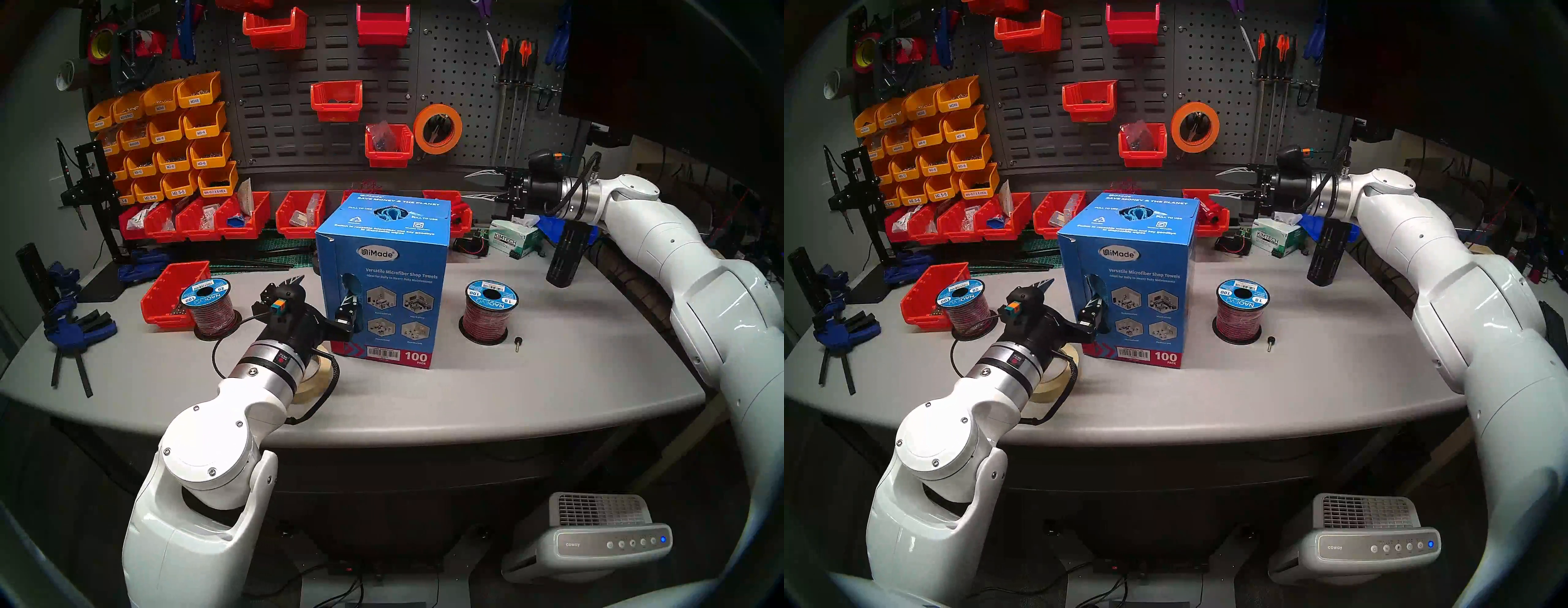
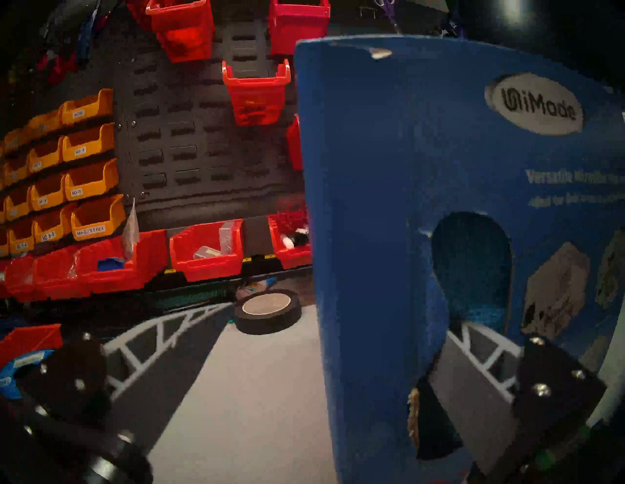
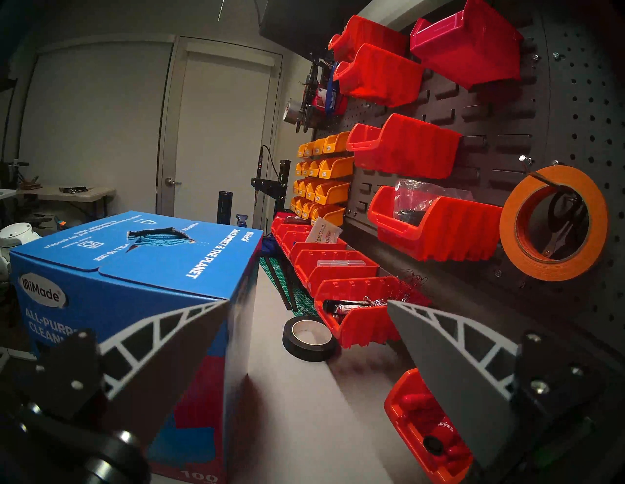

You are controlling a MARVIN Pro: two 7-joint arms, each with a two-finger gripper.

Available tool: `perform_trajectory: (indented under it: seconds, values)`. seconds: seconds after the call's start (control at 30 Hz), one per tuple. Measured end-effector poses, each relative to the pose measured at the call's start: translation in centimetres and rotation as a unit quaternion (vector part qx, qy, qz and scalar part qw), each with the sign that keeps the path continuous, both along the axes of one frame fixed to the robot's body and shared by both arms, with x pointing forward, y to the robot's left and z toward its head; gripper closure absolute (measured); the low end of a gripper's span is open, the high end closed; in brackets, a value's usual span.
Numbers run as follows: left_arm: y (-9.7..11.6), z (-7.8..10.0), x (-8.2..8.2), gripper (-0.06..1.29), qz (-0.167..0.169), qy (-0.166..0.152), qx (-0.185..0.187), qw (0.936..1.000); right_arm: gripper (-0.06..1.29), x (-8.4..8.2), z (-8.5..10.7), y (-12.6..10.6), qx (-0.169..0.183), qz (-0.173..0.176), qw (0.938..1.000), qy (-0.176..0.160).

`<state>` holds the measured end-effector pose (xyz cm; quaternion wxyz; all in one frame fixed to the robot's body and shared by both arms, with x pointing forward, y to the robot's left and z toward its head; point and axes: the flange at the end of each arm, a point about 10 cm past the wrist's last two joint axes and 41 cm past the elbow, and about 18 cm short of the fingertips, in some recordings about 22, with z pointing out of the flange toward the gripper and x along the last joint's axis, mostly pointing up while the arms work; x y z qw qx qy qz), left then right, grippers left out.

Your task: Take out a shop towel

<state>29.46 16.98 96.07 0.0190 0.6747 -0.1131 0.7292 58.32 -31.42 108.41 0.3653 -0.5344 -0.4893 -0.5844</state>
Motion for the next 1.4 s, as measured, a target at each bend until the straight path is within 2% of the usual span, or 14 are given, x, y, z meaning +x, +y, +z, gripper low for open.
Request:
perform_trajectory:
  seconds: [0.1, 0.13, 0.2, 0.6, 0.87, 1.07, 1.2, 1.4]
  values:
    - [0.8, 1.1, 0.2, 0.00, 0.005, -0.022, 0.014, 0.9996, 0.00, 0.0, 0.0, 0.0, 0.000, 0.000, 1.0000, 0.000]
    - [1.4, 2.0, 0.3, 0.00, 0.008, -0.039, 0.023, 0.9989, 0.00, 0.0, 0.1, 0.0, 0.000, -0.001, 1.0000, 0.000]
    - [1.8, 2.4, 0.5, 0.00, 0.009, -0.048, 0.031, 0.9983, 0.00, 0.0, 0.2, -0.1, 0.001, -0.001, 1.0000, -0.001]
    - [3.5, 3.5, 0.8, 0.00, -0.006, -0.068, 0.053, 0.9963, 0.00, 0.0, 0.6, -0.6, 0.001, -0.006, 1.0000, -0.005]
    - [3.5, 3.2, 0.1, 0.00, -0.037, -0.051, 0.048, 0.9968, 0.00, 0.0, 0.6, -0.8, 0.001, -0.009, 0.9999, -0.011]
    - [2.8, 1.4, -0.6, 0.00, -0.053, 0.006, 0.035, 0.9979, 0.00, 0.0, 0.5, -0.9, 0.001, -0.009, 0.9998, -0.015]
    - [2.6, 0.9, -0.8, 0.00, -0.055, 0.029, 0.029, 0.9976, 0.00, 0.0, 0.4, -0.9, 0.001, -0.009, 0.9998, -0.017]
    - [3.3, 1.0, -0.7, 0.00, -0.048, 0.039, 0.039, 0.9973, 0.00, 0.0, 0.4, -0.9, 0.000, -0.009, 0.9998, -0.018]
